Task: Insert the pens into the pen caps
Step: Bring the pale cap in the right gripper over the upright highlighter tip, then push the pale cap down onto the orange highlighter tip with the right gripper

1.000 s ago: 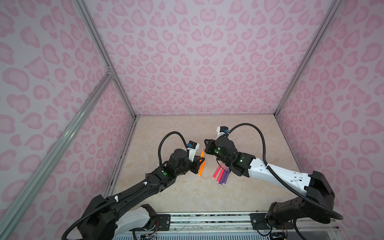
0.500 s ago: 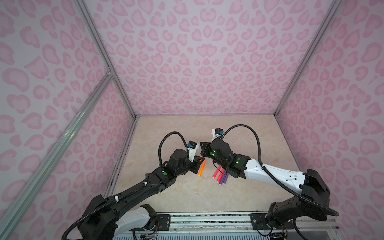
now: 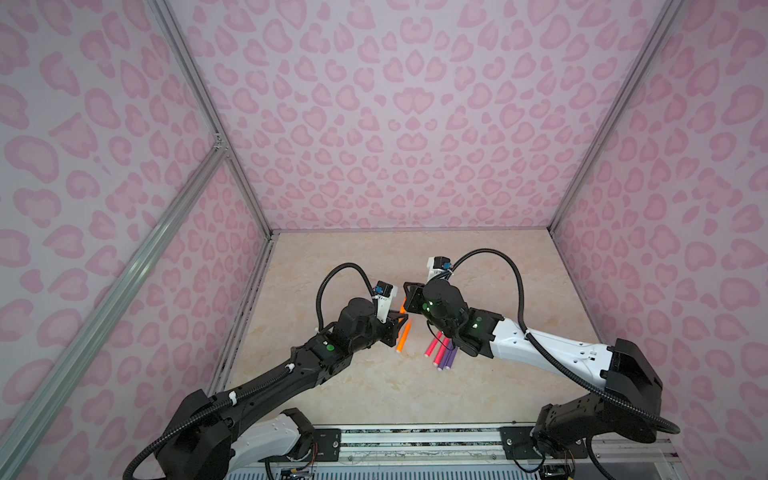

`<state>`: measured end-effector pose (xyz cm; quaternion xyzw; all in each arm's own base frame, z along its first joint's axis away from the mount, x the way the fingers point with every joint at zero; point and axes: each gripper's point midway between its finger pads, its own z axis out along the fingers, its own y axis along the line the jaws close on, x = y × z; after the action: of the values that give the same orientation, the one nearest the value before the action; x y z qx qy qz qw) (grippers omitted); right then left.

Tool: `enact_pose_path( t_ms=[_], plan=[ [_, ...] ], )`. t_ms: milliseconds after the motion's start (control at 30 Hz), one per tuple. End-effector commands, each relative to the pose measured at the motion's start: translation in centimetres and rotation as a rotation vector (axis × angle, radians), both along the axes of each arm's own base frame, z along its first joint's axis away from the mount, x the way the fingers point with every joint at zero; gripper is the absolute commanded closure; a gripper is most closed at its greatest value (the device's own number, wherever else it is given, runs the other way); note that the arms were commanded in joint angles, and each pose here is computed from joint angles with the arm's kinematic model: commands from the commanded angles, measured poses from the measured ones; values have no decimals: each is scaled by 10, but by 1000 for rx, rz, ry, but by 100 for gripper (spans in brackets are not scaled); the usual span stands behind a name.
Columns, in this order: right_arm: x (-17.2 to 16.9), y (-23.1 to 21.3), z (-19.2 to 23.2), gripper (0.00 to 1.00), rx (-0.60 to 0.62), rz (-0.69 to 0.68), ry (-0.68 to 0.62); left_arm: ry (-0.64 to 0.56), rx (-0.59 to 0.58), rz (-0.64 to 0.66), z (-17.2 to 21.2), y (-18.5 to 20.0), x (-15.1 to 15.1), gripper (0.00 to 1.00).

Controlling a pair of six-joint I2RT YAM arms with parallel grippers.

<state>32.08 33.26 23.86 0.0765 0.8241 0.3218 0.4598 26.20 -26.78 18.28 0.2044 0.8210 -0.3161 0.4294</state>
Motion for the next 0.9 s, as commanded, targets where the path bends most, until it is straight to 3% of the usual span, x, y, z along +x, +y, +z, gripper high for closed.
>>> enact_pose_path(
  t_ms=[0, 633, 867],
  plan=[
    [3, -2, 2, 100, -14, -19, -14, -22, -19, -1, 6, -2, 2, 97],
    [-11, 6, -18, 100, -6, 18, 21, -3, -34, 49, 6, 6, 7, 97],
    [-23, 24, -22, 100, 28, 81, 19, 38, -134, 48, 12, 14, 14, 97]
  ],
)
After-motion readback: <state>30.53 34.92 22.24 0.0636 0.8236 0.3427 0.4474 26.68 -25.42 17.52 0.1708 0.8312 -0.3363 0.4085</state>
